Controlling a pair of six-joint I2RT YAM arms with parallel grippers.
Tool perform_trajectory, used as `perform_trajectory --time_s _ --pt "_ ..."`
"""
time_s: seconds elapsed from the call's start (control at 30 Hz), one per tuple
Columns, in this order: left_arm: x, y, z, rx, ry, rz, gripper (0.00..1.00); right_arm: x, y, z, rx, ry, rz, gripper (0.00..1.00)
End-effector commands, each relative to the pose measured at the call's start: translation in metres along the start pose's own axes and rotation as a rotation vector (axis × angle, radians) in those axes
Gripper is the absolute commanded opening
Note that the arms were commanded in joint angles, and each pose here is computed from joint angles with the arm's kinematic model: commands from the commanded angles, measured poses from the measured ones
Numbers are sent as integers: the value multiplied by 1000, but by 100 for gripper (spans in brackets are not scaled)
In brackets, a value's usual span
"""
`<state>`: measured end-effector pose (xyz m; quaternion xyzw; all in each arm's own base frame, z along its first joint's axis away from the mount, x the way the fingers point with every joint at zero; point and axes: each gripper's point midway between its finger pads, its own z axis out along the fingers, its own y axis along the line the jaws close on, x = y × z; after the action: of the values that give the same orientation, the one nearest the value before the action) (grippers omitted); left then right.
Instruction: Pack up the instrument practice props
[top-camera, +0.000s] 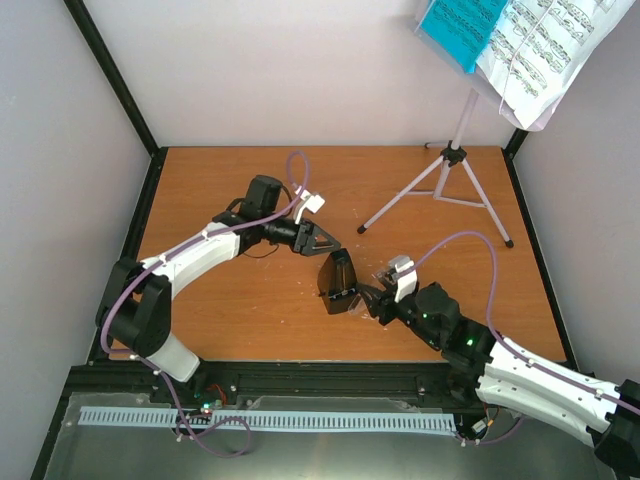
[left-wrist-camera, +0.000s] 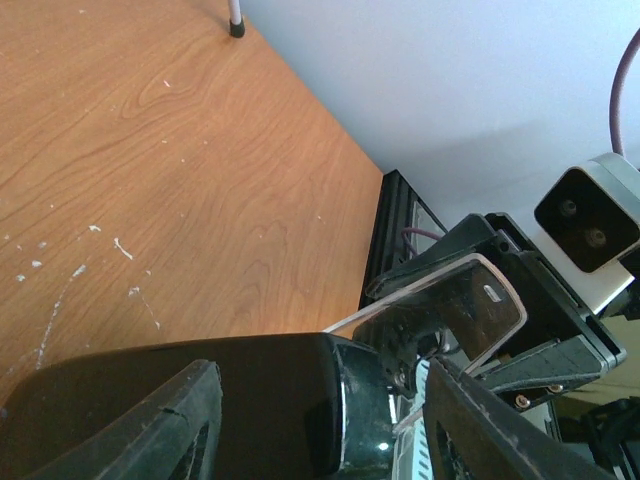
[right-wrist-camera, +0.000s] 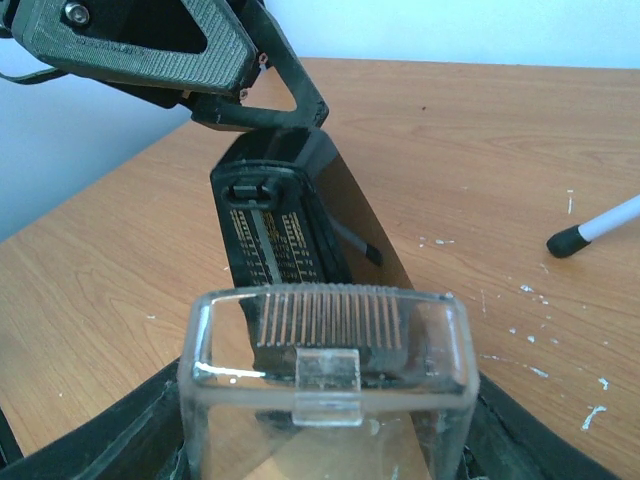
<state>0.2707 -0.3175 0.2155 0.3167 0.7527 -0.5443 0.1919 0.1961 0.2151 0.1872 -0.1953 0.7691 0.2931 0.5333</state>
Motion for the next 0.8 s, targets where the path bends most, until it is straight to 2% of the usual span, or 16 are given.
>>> perform_trajectory --time_s 0.0,0.17,0.33,0.53,0.77 --pt "2 -5 8 47 31 69 56 -2 5 2 -28 -38 4 55" --pt "11 -18 19 90 70 123 55 1 1 2 -9 -30 10 56" --pt "18 -8 22 49 80 111 52 -8 4 0 -16 -59 -4 55" --pt "20 -8 21 47 78 120 52 -27 14 6 34 -107 -130 55" --pt "26 -3 23 44 87 120 50 -15 21 27 143 -130 -224 54"
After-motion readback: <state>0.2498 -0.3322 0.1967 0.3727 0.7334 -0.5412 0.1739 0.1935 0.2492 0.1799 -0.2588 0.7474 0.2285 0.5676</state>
